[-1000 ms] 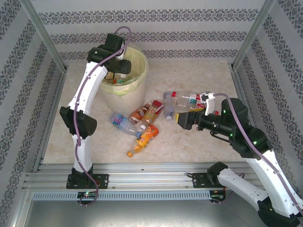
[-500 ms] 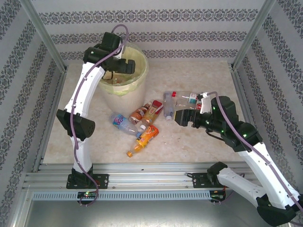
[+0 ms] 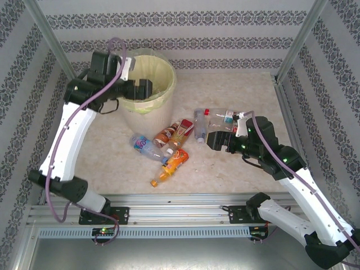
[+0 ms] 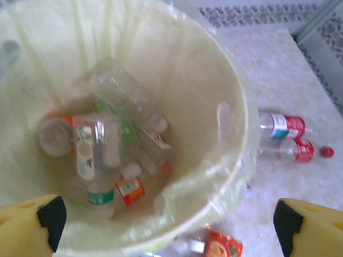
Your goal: Put the plastic bottles in the bin
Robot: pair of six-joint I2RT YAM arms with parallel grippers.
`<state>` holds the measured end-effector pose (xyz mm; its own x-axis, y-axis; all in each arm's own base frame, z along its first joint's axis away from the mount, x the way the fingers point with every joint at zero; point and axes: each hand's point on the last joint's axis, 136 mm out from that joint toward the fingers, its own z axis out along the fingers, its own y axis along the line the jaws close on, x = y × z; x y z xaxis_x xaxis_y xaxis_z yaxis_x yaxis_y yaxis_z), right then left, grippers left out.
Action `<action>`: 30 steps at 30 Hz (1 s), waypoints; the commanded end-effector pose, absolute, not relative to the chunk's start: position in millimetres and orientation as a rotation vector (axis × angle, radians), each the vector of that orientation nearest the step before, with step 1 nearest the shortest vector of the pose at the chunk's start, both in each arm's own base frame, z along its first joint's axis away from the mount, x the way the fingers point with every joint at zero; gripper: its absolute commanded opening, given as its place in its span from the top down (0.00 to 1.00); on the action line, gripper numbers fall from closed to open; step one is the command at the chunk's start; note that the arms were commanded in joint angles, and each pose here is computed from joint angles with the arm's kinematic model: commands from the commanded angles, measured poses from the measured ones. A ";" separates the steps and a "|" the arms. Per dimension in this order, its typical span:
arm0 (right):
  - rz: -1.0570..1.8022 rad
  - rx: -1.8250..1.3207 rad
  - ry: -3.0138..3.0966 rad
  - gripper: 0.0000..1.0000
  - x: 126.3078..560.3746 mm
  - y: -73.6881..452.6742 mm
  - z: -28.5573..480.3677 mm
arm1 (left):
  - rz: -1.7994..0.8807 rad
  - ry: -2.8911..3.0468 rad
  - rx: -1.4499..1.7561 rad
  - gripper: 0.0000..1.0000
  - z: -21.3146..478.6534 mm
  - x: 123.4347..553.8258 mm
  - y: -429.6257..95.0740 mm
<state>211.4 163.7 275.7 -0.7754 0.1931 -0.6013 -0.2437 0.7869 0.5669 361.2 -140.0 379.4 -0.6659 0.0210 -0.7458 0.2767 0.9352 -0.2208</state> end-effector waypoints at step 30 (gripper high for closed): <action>0.723 0.137 2.546 0.34 274.0 180.8 111.2 | -0.713 2.102 0.261 0.00 272.0 257.3 -245.8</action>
<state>256.8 173.4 108.5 -0.9006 0.1999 -0.3859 -0.0125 0.8756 0.4828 244.3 -240.9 248.8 -0.6626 0.0649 -0.7462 0.4637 0.8179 -0.3407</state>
